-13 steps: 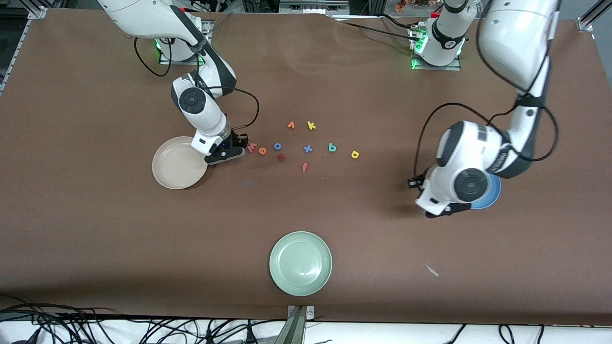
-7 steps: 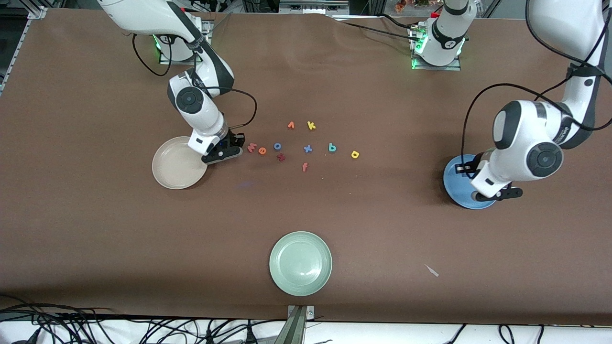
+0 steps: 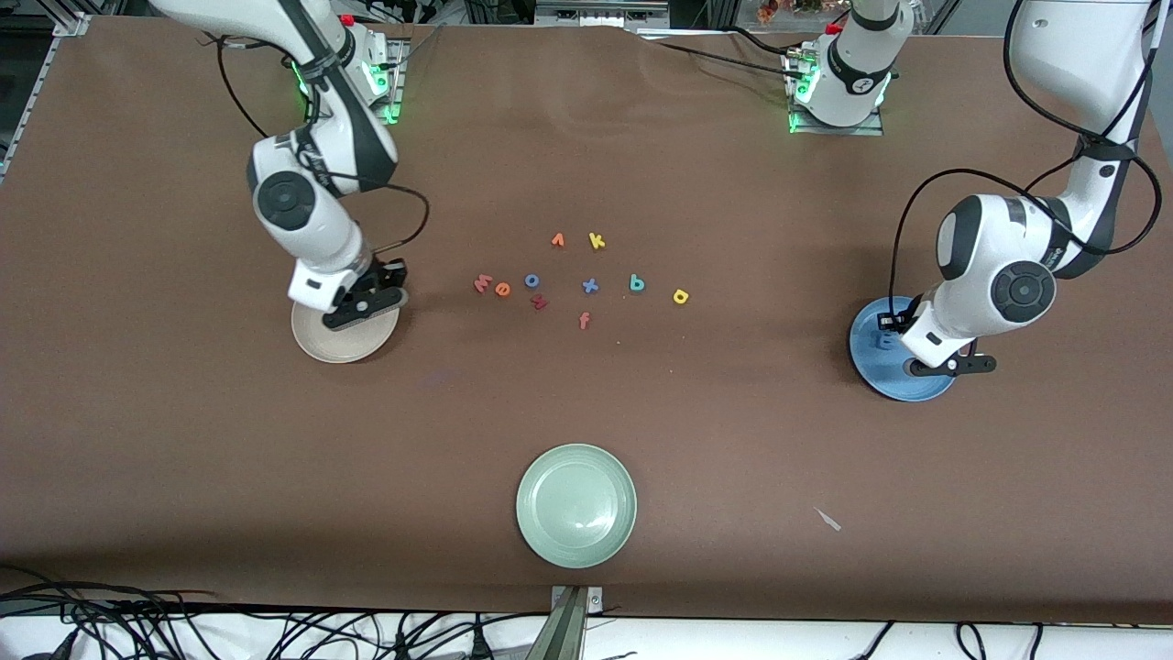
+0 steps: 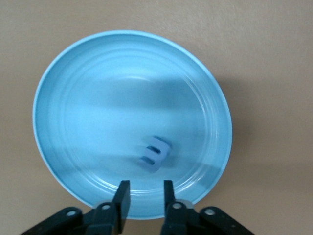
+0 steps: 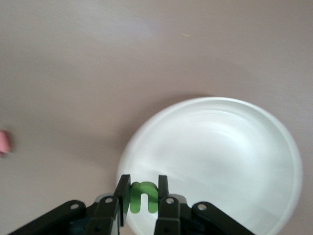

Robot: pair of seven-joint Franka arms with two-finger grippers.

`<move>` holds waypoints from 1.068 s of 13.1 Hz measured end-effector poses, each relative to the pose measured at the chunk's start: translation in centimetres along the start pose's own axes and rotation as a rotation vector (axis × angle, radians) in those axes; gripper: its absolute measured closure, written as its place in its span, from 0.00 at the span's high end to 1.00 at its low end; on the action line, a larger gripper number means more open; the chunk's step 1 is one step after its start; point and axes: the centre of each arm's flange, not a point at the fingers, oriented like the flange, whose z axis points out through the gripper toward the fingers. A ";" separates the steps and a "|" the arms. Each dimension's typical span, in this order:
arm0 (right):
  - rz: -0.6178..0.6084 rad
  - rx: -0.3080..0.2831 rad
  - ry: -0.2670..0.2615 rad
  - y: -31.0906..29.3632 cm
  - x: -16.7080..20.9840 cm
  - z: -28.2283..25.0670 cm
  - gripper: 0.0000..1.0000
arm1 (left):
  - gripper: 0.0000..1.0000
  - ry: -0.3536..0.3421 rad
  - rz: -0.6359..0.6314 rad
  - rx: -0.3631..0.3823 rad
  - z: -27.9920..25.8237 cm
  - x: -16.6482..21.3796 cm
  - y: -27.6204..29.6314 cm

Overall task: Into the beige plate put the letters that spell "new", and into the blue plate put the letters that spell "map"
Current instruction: 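Release the blue letter over the blue plate while the right gripper carries n, then drop the green n on the white plate while the left gripper returns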

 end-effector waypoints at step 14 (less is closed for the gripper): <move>0.146 0.076 0.048 -14.5 0.9 0.2 0.76 | 1.00 0.061 -0.210 -0.167 -4.3 -5.5 22.7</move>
